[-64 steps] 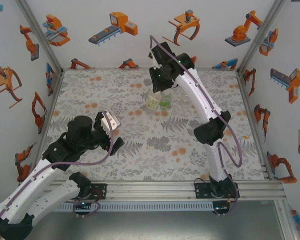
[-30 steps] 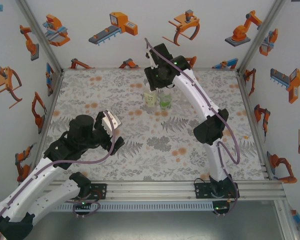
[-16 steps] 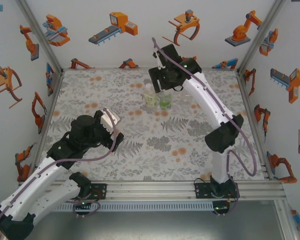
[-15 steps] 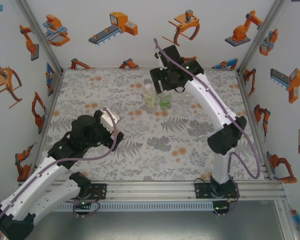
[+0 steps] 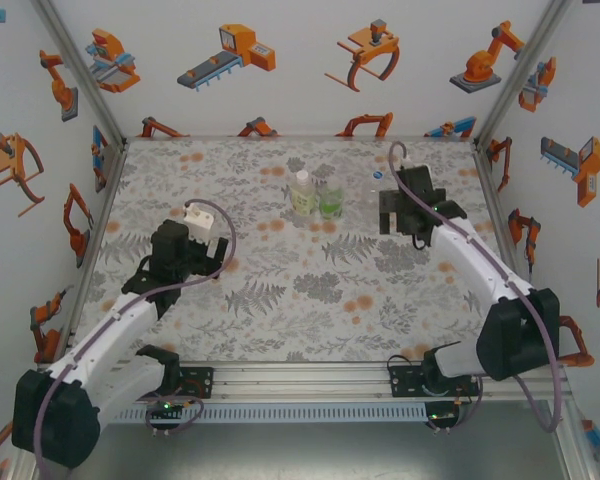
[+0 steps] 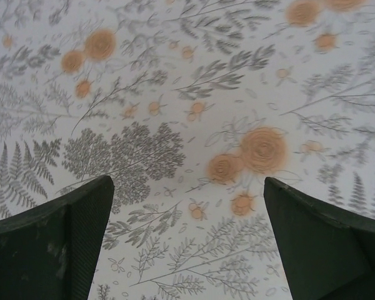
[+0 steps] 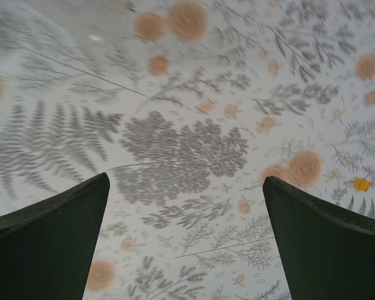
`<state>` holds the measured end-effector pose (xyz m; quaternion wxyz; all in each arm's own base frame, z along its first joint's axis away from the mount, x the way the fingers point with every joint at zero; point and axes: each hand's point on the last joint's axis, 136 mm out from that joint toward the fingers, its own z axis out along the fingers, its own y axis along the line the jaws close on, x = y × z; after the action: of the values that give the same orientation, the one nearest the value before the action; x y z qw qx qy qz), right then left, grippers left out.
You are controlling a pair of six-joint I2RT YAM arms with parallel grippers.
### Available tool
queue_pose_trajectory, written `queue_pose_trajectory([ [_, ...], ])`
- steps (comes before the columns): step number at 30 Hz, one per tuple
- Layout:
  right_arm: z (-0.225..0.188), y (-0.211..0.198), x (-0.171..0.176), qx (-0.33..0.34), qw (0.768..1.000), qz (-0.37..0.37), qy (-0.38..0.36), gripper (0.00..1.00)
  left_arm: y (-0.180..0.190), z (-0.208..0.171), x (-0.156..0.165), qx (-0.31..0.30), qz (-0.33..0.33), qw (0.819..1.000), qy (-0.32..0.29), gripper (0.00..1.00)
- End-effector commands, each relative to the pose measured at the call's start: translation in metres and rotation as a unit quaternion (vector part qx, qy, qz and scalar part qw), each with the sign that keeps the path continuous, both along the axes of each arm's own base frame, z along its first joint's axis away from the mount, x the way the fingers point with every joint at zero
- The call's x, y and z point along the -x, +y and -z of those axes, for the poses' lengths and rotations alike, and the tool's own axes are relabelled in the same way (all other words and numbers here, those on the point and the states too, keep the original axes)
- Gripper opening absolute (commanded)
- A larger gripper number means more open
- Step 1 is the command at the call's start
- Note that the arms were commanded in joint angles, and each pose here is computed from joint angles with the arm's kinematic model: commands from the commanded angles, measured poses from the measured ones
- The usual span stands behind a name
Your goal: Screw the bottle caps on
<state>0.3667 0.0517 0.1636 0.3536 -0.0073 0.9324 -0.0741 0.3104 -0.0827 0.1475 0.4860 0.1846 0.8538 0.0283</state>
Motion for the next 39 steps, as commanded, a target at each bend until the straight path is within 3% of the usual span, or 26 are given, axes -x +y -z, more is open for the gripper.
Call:
queue_pose_trajectory([
  [1, -0.011, -0.017, -0.013, 0.016, 0.995, 0.011, -0.096, 0.99, 0.014, -0.007, -0.019, 0.034, -0.033, 0.998, -0.051, 0.97],
  [6, 0.024, -0.043, -0.01, 0.055, 0.989, 0.007, -0.135, 0.99, 0.034, 0.018, -0.035, 0.058, -0.068, 0.995, -0.052, 0.97],
  [11, 0.06, -0.056, -0.011, 0.013, 0.986, 0.011, -0.165, 0.99, 0.031, 0.036, -0.049, 0.064, -0.053, 0.994, -0.072, 0.97],
  [14, 0.058, -0.057, -0.018, 0.001, 0.983, 0.007, -0.184, 0.99, 0.038, 0.035, -0.059, 0.057, -0.056, 0.993, -0.083, 0.97],
  [19, 0.06, -0.067, -0.028, -0.019, 0.974, 0.006, -0.224, 0.99, 0.057, 0.037, -0.075, 0.105, -0.085, 0.989, -0.059, 0.97],
  [23, 0.074, -0.077, -0.024, -0.052, 0.967, 0.016, -0.25, 0.99, 0.047, 0.04, -0.075, 0.131, -0.05, 0.987, -0.081, 0.97],
  [29, 0.075, -0.082, -0.025, -0.05, 0.969, 0.031, -0.24, 0.99, 0.067, 0.057, -0.085, 0.155, -0.094, 0.98, -0.08, 0.97],
  [39, 0.075, -0.083, -0.025, -0.049, 0.969, 0.034, -0.24, 0.99, 0.069, 0.059, -0.085, 0.155, -0.102, 0.98, -0.068, 0.97],
])
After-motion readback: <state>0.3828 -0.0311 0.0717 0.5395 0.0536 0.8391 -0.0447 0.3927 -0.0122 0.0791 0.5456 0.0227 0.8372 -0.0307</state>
